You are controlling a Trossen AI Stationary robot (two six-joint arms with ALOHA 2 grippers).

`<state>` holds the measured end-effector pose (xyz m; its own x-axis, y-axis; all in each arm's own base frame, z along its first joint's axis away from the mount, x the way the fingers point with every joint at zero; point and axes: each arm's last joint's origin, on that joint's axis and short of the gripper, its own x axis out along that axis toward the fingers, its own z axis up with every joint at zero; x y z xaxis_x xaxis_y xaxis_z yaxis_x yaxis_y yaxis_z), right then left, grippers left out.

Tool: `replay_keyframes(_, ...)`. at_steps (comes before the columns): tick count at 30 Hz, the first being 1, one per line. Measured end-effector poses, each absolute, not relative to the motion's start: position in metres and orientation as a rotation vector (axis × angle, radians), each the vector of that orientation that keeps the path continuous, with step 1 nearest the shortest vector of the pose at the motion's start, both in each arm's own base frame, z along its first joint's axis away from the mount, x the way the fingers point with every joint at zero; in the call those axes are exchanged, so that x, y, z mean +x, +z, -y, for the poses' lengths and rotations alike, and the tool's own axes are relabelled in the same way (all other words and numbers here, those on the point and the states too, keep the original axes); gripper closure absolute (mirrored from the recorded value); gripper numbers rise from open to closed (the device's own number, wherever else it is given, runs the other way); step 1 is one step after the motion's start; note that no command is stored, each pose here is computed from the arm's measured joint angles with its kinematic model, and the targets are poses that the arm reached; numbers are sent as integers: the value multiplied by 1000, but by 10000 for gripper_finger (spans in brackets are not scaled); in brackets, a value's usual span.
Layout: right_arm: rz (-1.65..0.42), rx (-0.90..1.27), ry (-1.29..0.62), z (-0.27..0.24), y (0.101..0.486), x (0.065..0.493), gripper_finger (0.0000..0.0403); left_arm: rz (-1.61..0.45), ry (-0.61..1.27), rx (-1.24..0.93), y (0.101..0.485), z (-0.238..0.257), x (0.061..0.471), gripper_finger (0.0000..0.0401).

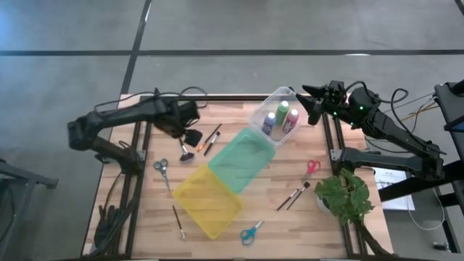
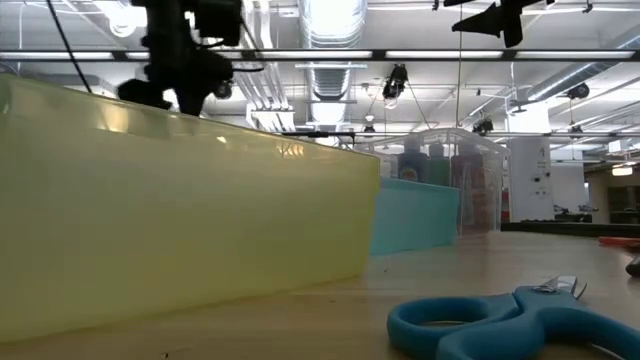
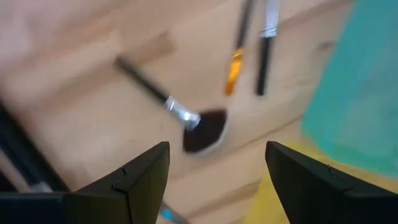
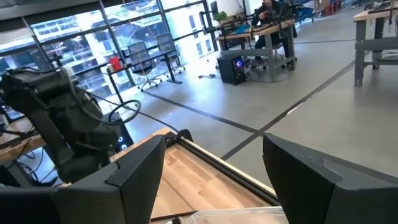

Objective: Pick & Place Paint Supplies
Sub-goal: Put the black and blue scissors into the yellow bin

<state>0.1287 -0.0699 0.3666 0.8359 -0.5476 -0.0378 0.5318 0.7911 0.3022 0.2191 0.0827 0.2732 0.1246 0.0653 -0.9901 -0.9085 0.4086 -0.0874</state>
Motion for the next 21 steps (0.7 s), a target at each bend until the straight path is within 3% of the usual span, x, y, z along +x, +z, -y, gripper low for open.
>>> replay_keyframes(4, 52, 310, -581, 70, 367, 129, 139, -1220, 1000, -1082, 256, -74, 199, 126)
replay_keyframes(9, 53, 313, -581, 70, 367, 129, 139, -1320, 1029, -1289, 229, -61, 185, 126)
replay_keyframes(16, 52, 313, -581, 70, 366, 129, 139, -1413, 1146, -1337, 200, -37, 175, 131)
replay_keyframes(21, 51, 313, -580, 70, 366, 129, 139, -1413, 1217, -1364, 191, -26, 173, 177)
